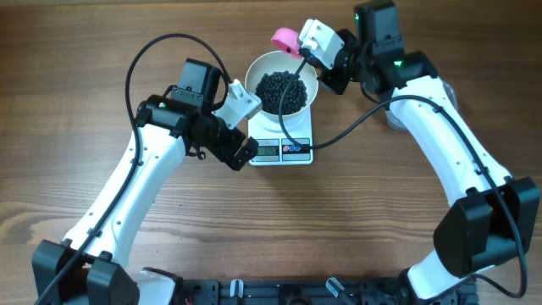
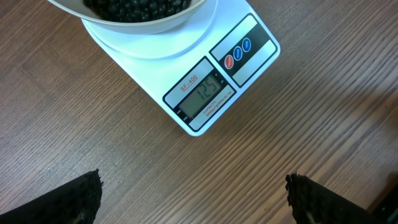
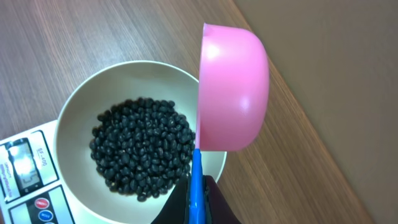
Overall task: Scoop item into bowl and weigh 150g on scale
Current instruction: 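Tilt the pink scoop with the right gripper to pour beans into bowl, then carry the empty pink scoop back right to the bean tub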
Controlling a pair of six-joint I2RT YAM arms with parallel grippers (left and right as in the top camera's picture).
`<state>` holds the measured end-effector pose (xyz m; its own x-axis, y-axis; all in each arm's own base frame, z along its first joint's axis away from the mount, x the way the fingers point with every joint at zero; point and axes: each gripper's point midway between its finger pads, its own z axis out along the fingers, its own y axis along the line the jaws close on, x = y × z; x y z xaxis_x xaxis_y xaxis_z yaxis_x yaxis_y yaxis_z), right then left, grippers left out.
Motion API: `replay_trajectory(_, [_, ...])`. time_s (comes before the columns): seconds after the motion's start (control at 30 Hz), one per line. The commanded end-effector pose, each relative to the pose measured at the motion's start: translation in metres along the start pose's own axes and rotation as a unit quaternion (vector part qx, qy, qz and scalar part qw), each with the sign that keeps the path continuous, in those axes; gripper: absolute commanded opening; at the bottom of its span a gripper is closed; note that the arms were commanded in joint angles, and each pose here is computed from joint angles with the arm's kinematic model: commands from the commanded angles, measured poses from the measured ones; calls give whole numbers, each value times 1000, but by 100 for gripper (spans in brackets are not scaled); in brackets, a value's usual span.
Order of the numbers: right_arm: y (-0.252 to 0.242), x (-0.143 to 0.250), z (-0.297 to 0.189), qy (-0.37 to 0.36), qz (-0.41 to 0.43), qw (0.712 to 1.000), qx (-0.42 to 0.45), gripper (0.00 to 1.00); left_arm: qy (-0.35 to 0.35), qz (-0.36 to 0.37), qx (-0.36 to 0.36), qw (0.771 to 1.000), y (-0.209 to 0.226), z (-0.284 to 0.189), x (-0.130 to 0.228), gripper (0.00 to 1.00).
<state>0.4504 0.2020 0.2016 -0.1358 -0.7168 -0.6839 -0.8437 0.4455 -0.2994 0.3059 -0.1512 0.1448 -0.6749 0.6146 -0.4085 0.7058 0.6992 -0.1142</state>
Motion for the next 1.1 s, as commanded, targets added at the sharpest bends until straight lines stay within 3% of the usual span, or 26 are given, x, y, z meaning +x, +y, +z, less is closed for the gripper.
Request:
replay_trajectory(0.0, [-10,-21,-17,-19,-24,999,25,4,-4,5,5,1000,0,0,-2,100])
replay_trajectory(0.57, [-13,-37,-24,-53,84,995,27,4,-4,5,5,1000,0,0,-2,100])
replay_trajectory(0.77, [-46,-11,-40,-2,194,974,119,4,-4,5,5,1000,0,0,-2,100])
replay_trajectory(0.93, [-74,17,-91,46,286,948,134,4,-4,5,5,1000,0,0,-2,100])
replay_trajectory(1.07, [-66,67,-116,121,344,924,118,4,-4,6,5,1000,0,0,-2,100])
